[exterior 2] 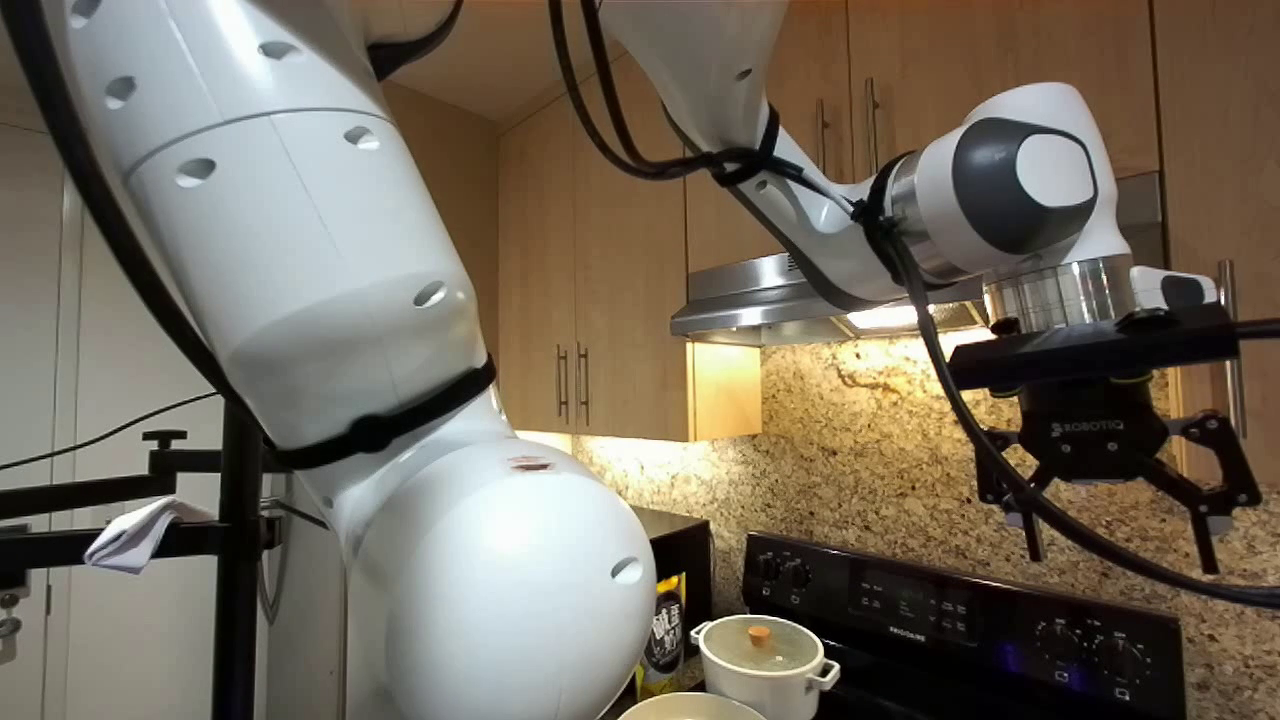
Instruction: Turn off the stove hood light
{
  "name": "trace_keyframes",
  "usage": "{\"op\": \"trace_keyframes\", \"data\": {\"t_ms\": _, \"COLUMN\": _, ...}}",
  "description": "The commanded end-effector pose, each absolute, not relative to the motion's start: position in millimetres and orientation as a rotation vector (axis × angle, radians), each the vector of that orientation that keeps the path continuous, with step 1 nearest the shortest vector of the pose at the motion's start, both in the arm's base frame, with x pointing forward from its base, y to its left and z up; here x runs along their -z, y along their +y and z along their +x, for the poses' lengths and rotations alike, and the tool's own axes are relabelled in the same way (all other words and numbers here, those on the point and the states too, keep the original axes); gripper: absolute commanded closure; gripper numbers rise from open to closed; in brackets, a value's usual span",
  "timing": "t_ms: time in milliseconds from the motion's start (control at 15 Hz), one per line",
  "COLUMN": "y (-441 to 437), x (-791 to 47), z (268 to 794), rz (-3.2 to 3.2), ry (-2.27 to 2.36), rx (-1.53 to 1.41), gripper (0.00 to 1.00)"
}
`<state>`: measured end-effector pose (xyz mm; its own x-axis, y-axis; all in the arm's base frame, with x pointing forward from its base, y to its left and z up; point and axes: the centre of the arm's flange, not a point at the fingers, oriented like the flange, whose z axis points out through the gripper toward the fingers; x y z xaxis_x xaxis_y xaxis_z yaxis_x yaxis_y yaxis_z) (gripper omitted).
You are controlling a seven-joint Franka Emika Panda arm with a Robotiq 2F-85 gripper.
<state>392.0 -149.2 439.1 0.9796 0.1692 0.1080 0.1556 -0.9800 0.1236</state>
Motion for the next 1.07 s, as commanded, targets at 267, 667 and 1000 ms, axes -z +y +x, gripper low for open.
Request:
{"op": "trace_keyframes", "data": {"t_ms": 267, "y": -151, "x": -441, "z": 399, "rz": 2.959, "ry": 0.221, "rx": -0.330, "gripper": 0.00}}
{"op": "trace_keyframes", "data": {"t_ms": 667, "y": -152, "x": -445, "z": 405, "rz": 2.914, "ry": 0.291, "rx": -0.487, "gripper": 0.00}}
{"op": "trace_keyframes", "data": {"t_ms": 1000, "y": -175, "x": -530, "z": 397, "rz": 2.825, "ry": 0.379, "rx": -0.653, "gripper": 0.00}}
